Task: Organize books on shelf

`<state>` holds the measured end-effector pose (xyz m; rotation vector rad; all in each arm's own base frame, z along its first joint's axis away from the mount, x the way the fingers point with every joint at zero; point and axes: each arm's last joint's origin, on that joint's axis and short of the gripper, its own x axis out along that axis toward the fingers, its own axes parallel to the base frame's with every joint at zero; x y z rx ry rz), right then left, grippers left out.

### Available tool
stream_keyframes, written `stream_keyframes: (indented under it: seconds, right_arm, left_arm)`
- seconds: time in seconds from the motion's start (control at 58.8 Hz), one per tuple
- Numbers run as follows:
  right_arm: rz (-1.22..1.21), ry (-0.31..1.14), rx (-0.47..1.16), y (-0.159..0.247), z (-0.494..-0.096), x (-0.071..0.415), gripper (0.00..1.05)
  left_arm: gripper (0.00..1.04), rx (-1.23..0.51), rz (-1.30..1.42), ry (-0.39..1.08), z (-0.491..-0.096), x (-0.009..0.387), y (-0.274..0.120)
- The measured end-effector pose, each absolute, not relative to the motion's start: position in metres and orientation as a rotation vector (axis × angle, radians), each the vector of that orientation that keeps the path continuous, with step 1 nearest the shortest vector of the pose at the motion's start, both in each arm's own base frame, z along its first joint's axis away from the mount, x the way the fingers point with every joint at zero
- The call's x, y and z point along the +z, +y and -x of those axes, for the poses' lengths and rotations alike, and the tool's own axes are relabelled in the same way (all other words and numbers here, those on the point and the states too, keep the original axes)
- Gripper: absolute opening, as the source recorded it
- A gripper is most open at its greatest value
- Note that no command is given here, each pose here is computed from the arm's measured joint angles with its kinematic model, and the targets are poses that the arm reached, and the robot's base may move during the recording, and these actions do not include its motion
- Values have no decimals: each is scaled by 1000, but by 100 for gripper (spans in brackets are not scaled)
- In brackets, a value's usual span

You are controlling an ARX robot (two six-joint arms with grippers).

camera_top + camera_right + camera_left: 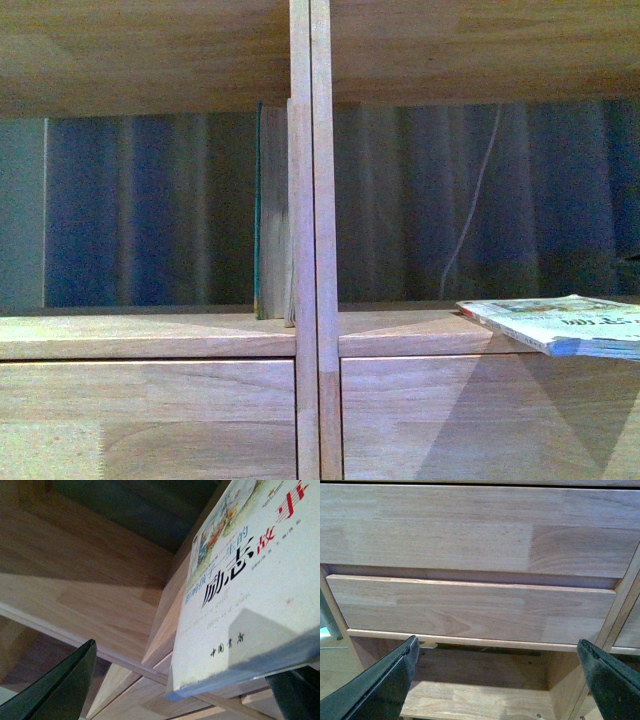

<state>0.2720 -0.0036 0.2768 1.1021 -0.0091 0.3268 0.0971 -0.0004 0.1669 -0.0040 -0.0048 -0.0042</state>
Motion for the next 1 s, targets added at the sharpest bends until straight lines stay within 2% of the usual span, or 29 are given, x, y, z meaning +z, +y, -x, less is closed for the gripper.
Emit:
stream_keyframes:
  seconds: [0.374,0.51,0.663,0.867,0.935,1.003]
  right_arm:
    - [-1150,36,221,-6,-304,268,95]
    - [-1151,31,184,-7,-304,267,76]
    - [-1151,18,179,-9,-302,269,47]
    - [-1155,7,191,-9,-300,272,16]
    - [-1162,1,200,-9,-299,275,9]
    - [-1163,-6,212,-9,-296,278,7]
  left_arm:
    - [97,-4,4,-5,-97,167,0]
    - [97,-5,4,-5,-97,167,0]
    - [97,-4,4,-5,-97,167,0]
    - [97,-5,4,-5,-97,167,0]
    - [97,-5,4,-5,-97,167,0]
    - [97,-52,32,-40,-97,170,0]
